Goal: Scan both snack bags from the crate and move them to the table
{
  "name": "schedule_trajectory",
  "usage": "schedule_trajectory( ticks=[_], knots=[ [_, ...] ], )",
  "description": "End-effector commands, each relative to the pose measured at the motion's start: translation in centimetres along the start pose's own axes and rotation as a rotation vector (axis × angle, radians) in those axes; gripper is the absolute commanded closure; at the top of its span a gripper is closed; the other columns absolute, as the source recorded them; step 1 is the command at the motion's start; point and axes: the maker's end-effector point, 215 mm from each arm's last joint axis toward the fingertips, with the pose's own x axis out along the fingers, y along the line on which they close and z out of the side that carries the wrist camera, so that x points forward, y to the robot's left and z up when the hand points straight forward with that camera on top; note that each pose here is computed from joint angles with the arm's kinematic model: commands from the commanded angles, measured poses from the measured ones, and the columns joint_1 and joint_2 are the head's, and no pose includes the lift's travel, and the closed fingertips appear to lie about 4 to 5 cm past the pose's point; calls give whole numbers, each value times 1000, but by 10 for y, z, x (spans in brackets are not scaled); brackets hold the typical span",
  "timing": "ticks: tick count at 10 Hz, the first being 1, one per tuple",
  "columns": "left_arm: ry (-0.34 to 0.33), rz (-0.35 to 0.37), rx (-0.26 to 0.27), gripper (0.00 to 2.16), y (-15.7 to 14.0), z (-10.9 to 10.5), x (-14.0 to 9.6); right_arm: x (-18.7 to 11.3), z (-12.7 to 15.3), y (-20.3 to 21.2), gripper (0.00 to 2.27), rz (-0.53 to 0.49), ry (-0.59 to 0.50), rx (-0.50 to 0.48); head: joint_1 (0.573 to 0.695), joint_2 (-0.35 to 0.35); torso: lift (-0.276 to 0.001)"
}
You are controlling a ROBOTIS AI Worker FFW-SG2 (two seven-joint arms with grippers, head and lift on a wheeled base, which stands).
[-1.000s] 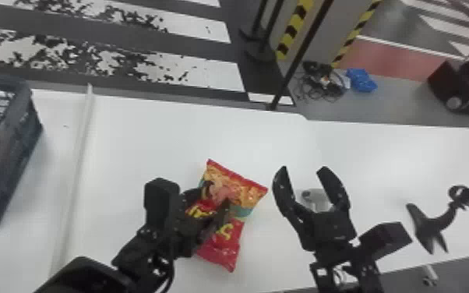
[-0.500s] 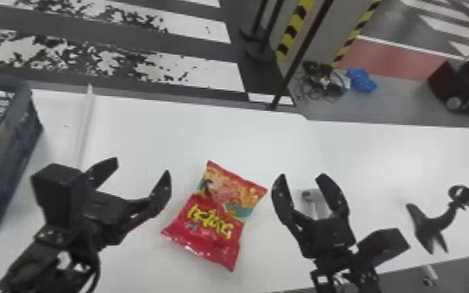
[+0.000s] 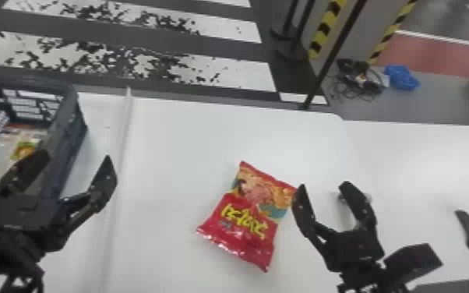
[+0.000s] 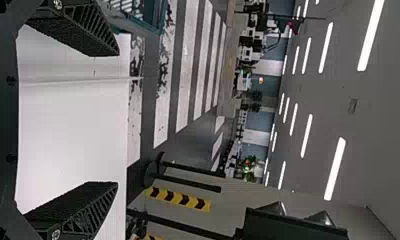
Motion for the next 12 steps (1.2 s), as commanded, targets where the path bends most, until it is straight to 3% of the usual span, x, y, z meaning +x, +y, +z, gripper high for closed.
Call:
schedule_trajectory(
  ticks=[1, 4, 7, 10, 12],
  knots=[
    [-34, 46, 14, 70, 23, 8, -17, -4, -5, 11, 113, 37, 12, -25, 695, -159, -87],
    [-38, 100, 5, 70, 54, 6, -31, -25, -19, 62, 117, 152, 62, -85, 695, -49, -87],
    [-15, 133, -11, 70, 68, -11, -35, -45, -69, 113, 117, 288, 173, -204, 695, 66, -87],
    [-18, 137, -13, 70, 74, -13, -36, -58, -112, 133, 120, 351, 256, -302, 695, 164, -87],
    [-20, 124, -20, 70, 71, -12, -34, -64, -133, 132, 120, 330, 296, -409, 695, 179, -87]
  ],
)
